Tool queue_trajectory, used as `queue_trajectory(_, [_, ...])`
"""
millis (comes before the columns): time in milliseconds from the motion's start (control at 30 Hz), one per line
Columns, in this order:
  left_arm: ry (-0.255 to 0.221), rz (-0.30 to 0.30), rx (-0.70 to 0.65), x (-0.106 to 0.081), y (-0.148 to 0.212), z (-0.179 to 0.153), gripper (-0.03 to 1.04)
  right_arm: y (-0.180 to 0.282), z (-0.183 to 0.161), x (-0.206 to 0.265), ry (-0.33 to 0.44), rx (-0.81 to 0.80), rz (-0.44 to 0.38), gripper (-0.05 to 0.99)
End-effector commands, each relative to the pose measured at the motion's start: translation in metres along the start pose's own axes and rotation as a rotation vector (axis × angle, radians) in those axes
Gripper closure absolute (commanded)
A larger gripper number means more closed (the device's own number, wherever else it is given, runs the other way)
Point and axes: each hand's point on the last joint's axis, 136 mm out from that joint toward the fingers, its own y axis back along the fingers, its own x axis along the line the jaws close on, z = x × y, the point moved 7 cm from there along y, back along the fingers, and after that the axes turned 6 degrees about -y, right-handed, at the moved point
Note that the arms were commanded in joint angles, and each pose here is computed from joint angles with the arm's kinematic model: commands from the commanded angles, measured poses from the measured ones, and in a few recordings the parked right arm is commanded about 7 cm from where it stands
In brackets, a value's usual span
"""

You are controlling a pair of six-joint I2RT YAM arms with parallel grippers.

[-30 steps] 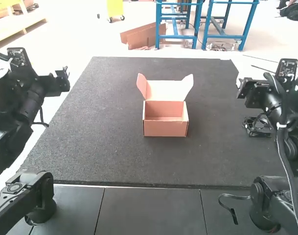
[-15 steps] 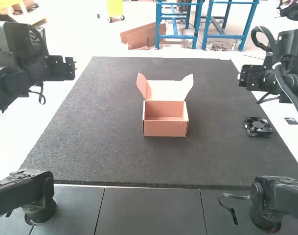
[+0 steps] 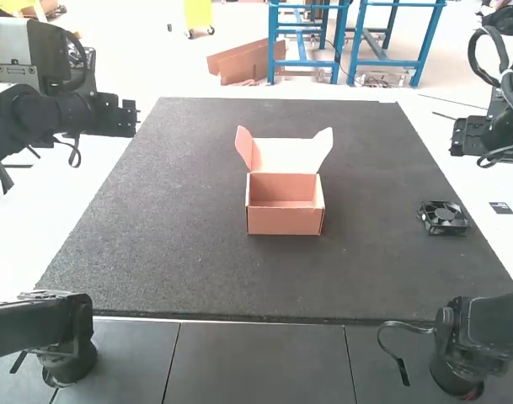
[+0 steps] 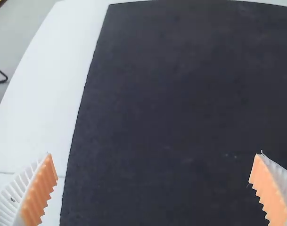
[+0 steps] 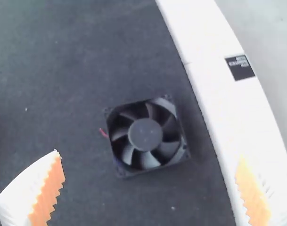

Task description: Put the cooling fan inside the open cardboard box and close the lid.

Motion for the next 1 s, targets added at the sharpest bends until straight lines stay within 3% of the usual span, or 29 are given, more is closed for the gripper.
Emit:
queue_trajectory(0, [-0.011,0.011,-0.03,0.003,0.002,0.014,0.04,-0.014,0.006,-0.02,0.052,0.047,0.033,0.09])
queue_trajectory(400, [-0.016,0.002,0.018,0.001,-0.013,0.009,0.04,-0.081,-0.011,-0.067,0.158,0.258,0.013,0.08])
queue_trajectory(633, [-0.018,0.0,0.038,0.001,-0.012,0.007,0.04,-0.122,-0.027,-0.075,0.172,0.37,0.039,0.08])
queue_trajectory(967, [-0.016,0.015,0.076,0.003,-0.01,0.001,0.04,-0.158,-0.018,-0.086,0.18,0.317,0.046,0.08])
